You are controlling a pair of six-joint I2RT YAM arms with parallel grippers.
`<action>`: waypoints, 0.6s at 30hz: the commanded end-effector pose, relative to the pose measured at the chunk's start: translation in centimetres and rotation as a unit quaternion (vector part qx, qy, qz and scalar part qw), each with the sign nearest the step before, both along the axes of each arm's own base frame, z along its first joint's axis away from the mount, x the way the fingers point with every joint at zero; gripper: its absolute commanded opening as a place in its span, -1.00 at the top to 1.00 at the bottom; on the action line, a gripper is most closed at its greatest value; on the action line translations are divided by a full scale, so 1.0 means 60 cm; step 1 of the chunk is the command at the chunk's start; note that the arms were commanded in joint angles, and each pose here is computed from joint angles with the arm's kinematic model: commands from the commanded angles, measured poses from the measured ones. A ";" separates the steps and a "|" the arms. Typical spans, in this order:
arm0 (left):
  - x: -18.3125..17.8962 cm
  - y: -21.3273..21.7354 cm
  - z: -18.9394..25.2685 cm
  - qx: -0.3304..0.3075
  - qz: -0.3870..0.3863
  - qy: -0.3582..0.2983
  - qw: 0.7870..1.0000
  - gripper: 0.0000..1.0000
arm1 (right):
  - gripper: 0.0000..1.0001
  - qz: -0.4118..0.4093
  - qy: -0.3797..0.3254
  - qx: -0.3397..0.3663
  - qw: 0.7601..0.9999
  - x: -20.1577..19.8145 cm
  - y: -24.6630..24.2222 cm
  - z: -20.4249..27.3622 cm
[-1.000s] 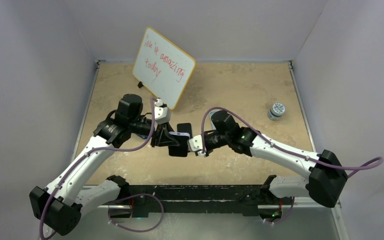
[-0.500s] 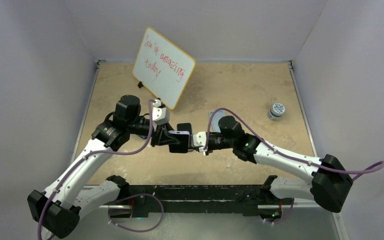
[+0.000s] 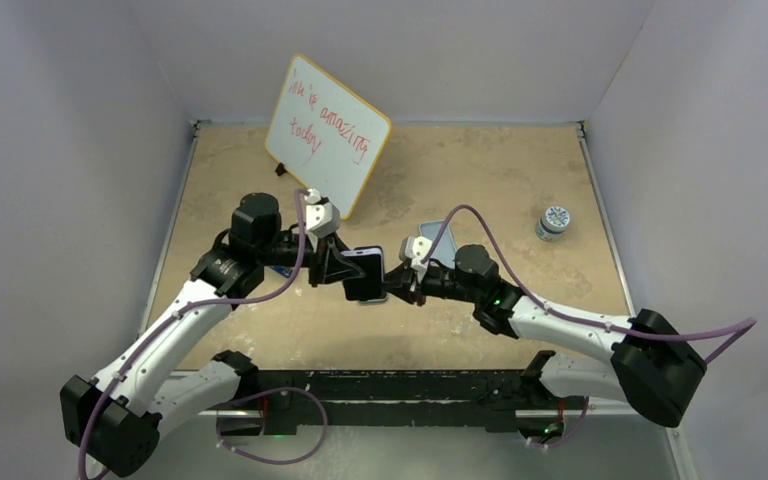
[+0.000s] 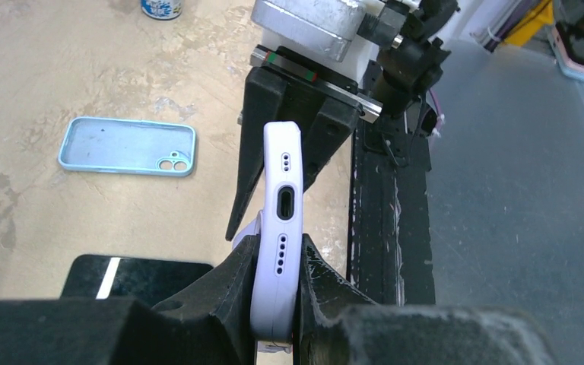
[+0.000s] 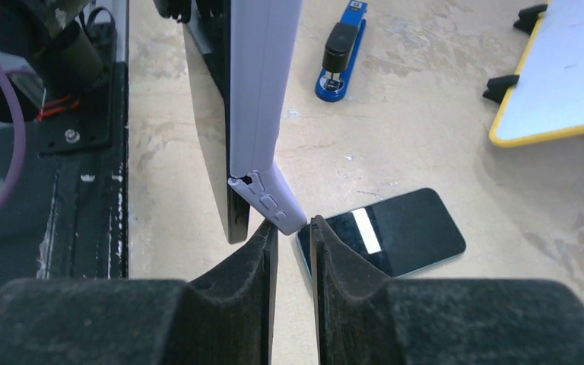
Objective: Take the phone out of the phone case
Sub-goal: Remove the phone from the phone case.
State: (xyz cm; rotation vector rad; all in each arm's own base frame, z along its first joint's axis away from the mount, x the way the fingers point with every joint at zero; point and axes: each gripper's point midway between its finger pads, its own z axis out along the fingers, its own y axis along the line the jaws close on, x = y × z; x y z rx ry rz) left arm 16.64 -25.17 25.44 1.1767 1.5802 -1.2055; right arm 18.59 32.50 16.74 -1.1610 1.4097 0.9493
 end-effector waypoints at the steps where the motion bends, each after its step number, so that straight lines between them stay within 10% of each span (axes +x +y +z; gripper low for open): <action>1: -0.033 -0.015 0.002 -0.031 -0.030 0.090 0.995 1.00 | 0.52 -0.061 -0.039 0.142 0.987 0.040 -0.003 0.134; 18: 0.030 -0.041 -0.065 -0.042 0.057 0.207 0.976 1.00 | 0.52 0.035 0.034 0.215 0.975 -0.005 -0.002 0.158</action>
